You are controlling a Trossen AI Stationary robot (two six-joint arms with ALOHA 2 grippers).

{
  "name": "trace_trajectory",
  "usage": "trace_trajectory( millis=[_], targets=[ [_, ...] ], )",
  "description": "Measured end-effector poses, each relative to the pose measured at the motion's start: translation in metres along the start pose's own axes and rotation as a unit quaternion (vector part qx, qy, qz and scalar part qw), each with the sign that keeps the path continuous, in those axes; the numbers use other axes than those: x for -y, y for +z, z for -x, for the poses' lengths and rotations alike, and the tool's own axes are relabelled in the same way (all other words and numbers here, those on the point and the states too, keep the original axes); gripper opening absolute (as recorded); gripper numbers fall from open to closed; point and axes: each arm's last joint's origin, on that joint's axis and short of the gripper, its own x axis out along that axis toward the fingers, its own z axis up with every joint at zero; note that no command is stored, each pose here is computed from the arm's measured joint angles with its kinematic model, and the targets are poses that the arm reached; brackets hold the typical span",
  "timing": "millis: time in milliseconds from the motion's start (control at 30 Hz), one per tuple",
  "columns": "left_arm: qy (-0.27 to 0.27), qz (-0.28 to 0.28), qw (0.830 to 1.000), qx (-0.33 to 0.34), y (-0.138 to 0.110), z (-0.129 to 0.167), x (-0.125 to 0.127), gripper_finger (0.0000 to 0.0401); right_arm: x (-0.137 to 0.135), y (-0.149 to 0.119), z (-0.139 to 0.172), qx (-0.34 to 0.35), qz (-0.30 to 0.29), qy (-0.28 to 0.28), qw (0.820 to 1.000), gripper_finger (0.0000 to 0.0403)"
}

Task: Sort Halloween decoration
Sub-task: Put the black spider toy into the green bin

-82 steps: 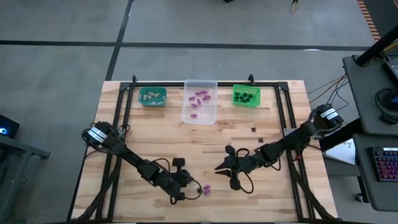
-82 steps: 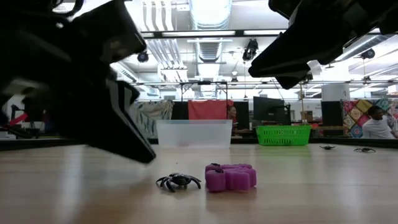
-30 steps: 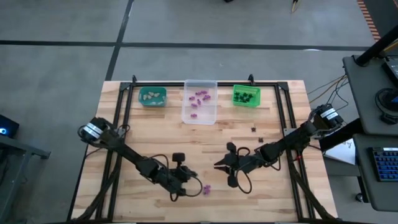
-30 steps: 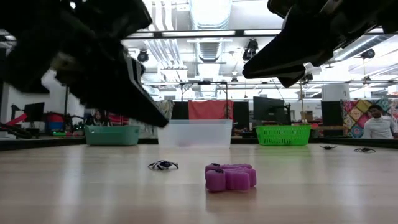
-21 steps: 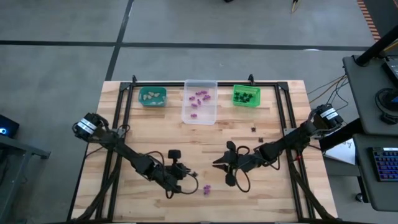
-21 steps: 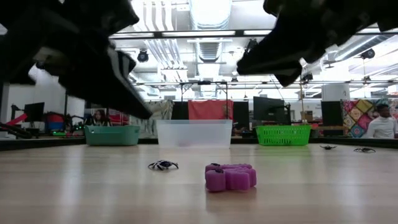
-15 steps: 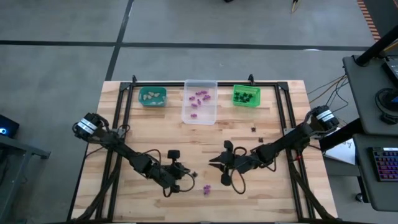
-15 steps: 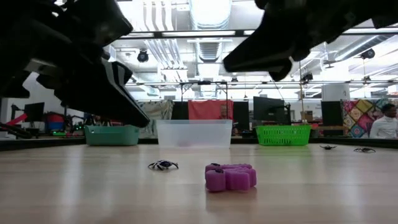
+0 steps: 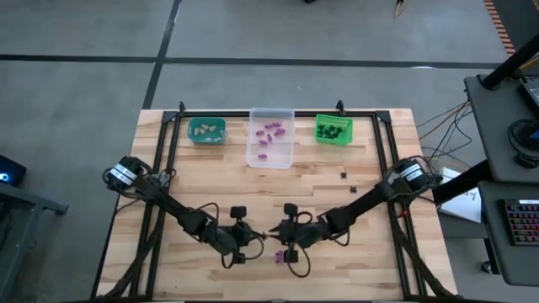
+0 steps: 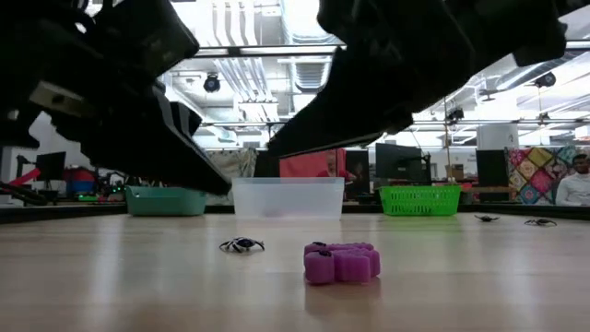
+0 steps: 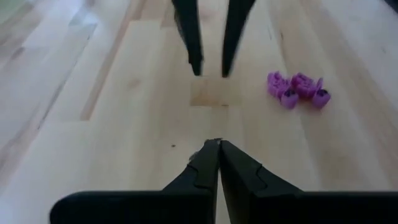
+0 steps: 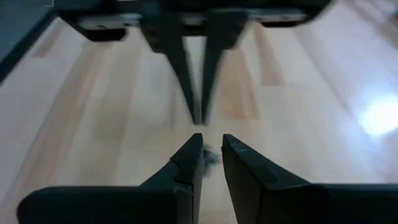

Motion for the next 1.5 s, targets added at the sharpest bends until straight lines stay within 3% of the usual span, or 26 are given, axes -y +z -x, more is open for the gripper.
trace_trajectory(
  millis=[200,633,1100,1500],
  targets=[
    [0.007,0.0,1.0,-0.015,-0.009,-0.009,0.001,0.0,-0.001,-0.004,-0.007,-0.065,0.014,-0.016,0.998,0.0054],
    [0.015,0.008,0.999,-0.035,-0.026,-0.025,-0.003,0.0,-0.01,0.003,-0.022,-0.082,0.004,-0.021,0.996,0.0057],
    [0.01,-0.004,0.999,-0.042,-0.027,-0.02,-0.008,0.0,-0.009,0.003,-0.018,-0.118,-0.004,-0.031,0.993,0.0173],
    [0.011,0.007,0.999,-0.038,-0.025,-0.019,-0.008,0.0,-0.013,0.012,-0.007,-0.176,-0.08,-0.029,0.981,0.0187]
  ],
)
